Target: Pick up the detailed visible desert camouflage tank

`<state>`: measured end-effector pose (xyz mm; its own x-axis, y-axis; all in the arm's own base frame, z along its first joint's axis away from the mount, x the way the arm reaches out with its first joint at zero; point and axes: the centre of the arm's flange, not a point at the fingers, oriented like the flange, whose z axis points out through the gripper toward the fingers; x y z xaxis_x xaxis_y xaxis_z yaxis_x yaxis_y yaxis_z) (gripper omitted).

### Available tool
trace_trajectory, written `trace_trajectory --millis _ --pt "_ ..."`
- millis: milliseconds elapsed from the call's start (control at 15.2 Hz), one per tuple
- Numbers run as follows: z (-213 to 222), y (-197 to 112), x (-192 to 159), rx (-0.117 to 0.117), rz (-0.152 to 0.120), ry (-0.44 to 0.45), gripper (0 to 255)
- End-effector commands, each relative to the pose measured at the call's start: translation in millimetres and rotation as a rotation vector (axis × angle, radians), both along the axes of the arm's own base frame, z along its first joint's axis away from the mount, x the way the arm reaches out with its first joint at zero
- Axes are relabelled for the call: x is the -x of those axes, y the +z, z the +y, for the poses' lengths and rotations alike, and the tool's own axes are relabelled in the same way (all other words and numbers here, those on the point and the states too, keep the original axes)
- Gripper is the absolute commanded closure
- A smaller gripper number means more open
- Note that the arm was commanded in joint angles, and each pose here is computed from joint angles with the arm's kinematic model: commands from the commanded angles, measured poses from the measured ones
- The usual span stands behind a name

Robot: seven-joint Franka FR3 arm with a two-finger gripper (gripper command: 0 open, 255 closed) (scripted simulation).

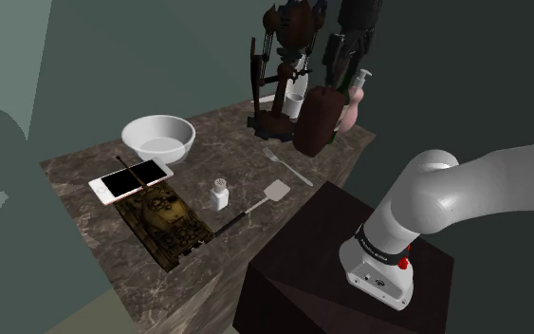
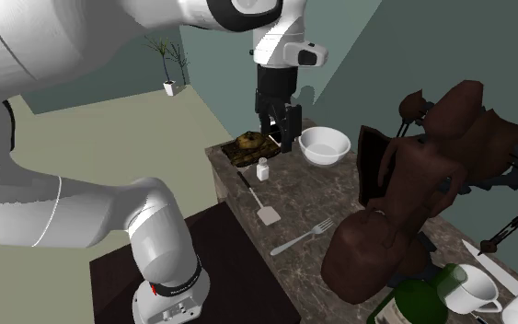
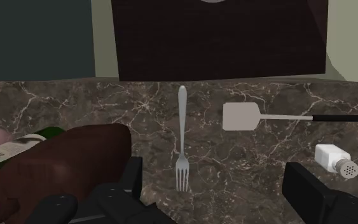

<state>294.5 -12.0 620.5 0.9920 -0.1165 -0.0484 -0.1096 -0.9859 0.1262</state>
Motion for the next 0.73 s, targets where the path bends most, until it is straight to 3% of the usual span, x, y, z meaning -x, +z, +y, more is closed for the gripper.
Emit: trace_trajectory --millis 0,660 --pt "0 0 0 0.0 0.0 0.0 0" --pt "86 -69 -64 -0.039 -0.003 0.015 0"
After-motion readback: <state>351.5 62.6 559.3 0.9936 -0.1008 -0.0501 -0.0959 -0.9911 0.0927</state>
